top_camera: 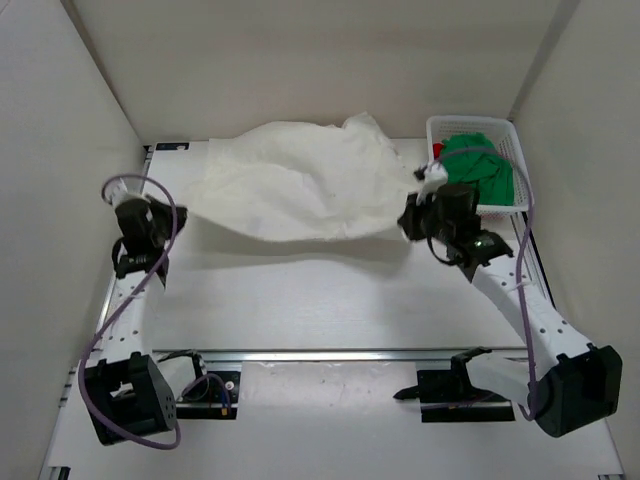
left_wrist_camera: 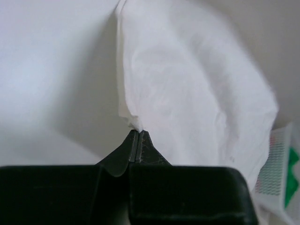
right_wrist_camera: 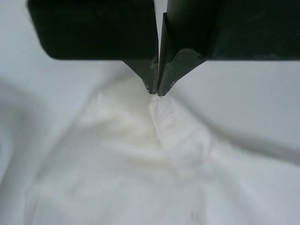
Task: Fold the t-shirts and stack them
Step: Flatten out the tshirt, then fold the flattened tshirt in 1/3 of the way
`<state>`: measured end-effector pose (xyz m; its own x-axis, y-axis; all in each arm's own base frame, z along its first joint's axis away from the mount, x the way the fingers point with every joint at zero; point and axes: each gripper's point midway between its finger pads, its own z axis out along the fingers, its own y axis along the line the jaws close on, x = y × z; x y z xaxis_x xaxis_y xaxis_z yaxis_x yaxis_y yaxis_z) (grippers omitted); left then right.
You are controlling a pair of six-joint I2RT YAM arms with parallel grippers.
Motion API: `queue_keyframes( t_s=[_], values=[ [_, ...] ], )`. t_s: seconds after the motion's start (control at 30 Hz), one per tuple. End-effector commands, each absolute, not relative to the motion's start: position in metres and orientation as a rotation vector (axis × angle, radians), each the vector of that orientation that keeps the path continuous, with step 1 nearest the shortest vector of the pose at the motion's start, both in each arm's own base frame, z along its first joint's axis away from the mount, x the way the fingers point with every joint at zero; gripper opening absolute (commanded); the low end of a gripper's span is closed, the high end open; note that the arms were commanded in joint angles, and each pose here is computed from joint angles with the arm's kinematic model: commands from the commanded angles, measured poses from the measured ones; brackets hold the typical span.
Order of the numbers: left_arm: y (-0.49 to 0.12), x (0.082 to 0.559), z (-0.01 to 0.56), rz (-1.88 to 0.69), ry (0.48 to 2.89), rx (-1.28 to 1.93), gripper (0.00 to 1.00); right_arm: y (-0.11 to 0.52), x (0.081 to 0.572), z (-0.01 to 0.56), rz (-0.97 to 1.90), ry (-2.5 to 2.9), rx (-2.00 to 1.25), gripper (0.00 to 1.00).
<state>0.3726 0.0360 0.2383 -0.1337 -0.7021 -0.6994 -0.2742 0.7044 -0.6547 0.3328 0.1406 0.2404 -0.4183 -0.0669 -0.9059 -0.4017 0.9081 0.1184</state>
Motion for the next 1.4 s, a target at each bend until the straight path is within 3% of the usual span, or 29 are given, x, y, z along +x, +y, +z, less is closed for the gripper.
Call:
queue_keyframes(
  t_s=[0.0, 0.1, 0.23, 0.53, 0.9, 1.37],
  values=[
    [0.043, 0.345, 0.194, -0.373, 1.738, -0.816, 0.00, 0.126, 0.303, 0.213, 0.412, 2.043, -0.199, 0.00],
    [0.044, 0.320, 0.153, -0.377, 1.797, -0.863, 0.00, 0.113, 0.267, 0.158, 0.413, 2.235, -0.146, 0.00],
    [0.042, 0.292, 0.126, -0.317, 1.862, -0.860, 0.00, 0.105, 0.222, 0.132, 0.432, 2.355, -0.116, 0.00],
    [0.032, 0.267, 0.117, -0.301, 1.896, -0.833, 0.00, 0.135, 0.172, 0.166, 0.549, 2.330, -0.175, 0.01],
    [0.043, 0.317, 0.149, -0.349, 1.863, -0.913, 0.00, 0.101, 0.307, 0.200, 0.399, 2.210, -0.060, 0.00],
    [0.062, 0.378, 0.121, -0.326, 1.909, -1.050, 0.00, 0.124, 0.431, 0.207, 0.333, 2.110, -0.104, 0.00]
  ],
)
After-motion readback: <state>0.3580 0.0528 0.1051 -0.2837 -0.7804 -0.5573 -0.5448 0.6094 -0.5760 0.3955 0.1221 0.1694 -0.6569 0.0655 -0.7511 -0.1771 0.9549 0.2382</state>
